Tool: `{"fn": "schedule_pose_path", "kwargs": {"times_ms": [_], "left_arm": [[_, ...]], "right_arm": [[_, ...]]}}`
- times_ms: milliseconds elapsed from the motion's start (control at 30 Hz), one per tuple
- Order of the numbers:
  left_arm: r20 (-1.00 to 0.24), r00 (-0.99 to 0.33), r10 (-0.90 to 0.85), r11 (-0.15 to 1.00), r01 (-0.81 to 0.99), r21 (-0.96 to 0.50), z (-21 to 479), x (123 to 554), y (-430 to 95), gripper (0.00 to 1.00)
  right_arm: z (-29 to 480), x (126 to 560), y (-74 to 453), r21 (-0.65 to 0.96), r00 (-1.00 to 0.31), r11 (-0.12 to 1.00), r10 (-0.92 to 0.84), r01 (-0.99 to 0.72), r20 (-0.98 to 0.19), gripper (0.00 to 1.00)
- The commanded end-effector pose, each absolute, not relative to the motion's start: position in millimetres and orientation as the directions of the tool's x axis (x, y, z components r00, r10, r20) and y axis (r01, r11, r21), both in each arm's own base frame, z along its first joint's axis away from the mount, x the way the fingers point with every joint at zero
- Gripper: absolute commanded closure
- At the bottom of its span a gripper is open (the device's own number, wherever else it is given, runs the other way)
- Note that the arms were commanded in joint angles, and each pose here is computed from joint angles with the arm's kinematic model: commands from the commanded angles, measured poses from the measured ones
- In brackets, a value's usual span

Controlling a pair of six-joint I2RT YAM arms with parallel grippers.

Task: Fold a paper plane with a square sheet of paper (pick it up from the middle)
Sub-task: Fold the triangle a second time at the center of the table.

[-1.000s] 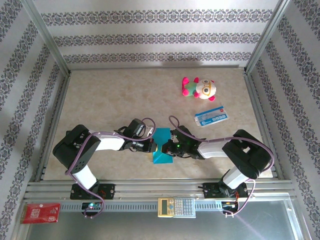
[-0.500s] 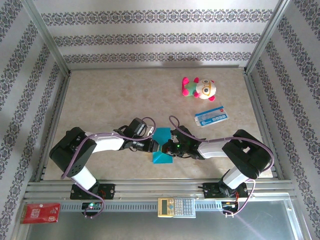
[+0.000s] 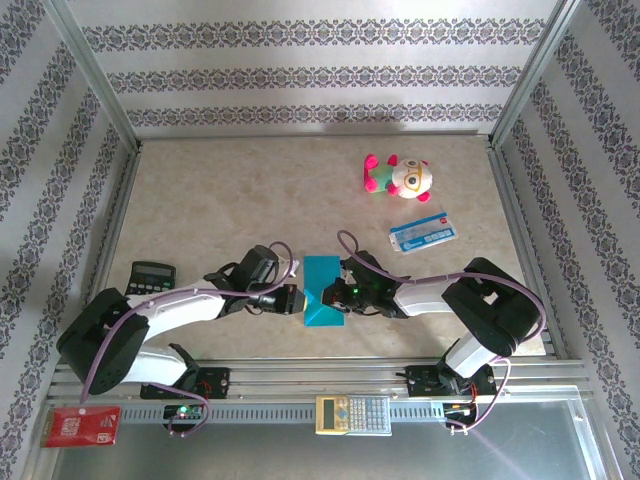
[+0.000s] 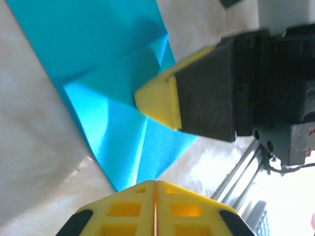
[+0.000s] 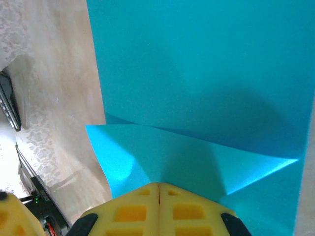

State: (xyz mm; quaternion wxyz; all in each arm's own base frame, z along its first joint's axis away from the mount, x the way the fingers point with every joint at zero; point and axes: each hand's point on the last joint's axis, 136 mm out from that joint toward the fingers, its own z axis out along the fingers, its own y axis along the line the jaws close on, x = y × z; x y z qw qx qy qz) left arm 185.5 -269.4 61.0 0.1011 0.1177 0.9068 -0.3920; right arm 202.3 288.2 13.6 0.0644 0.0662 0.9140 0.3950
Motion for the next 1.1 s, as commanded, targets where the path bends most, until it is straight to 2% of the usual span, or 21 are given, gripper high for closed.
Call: {"fn": "schedule_pose_path", "kwargs": {"times_ms": [0,233,667,933,1067], "left_arm": [[-0.233,-0.957,0.170,0.599,0.288,-0.747,62.8,172.7,-289.6,0.94],[-0.166,-0.969,0.184,0.623,0.245,-0.743,38.1,165.6,-291.3,0.98],[-0.140,-0.974,0.178,0.721,0.226,-0.655,5.1,168.2,-274.4,1.00],[-0.151,-0.978,0.147,0.665,0.211,-0.717,24.5,171.8,-284.5,1.00],[-0.153,-0.978,0.145,0.673,0.211,-0.709,23.3,174.4,-282.3,1.00]], "right_arm": [[-18.4,189.7,264.7,0.634,-0.981,0.760,0.193,0.141,-0.013,1.00],[-18.7,189.1,263.6,0.635,-0.982,0.760,0.190,0.140,-0.012,1.00],[-18.0,189.2,263.9,0.636,-0.982,0.760,0.186,0.135,-0.014,1.00],[-18.4,188.3,263.8,0.635,-0.983,0.761,0.186,0.136,-0.012,1.00],[-18.1,188.5,263.2,0.635,-0.982,0.761,0.187,0.136,-0.014,1.00]]}}
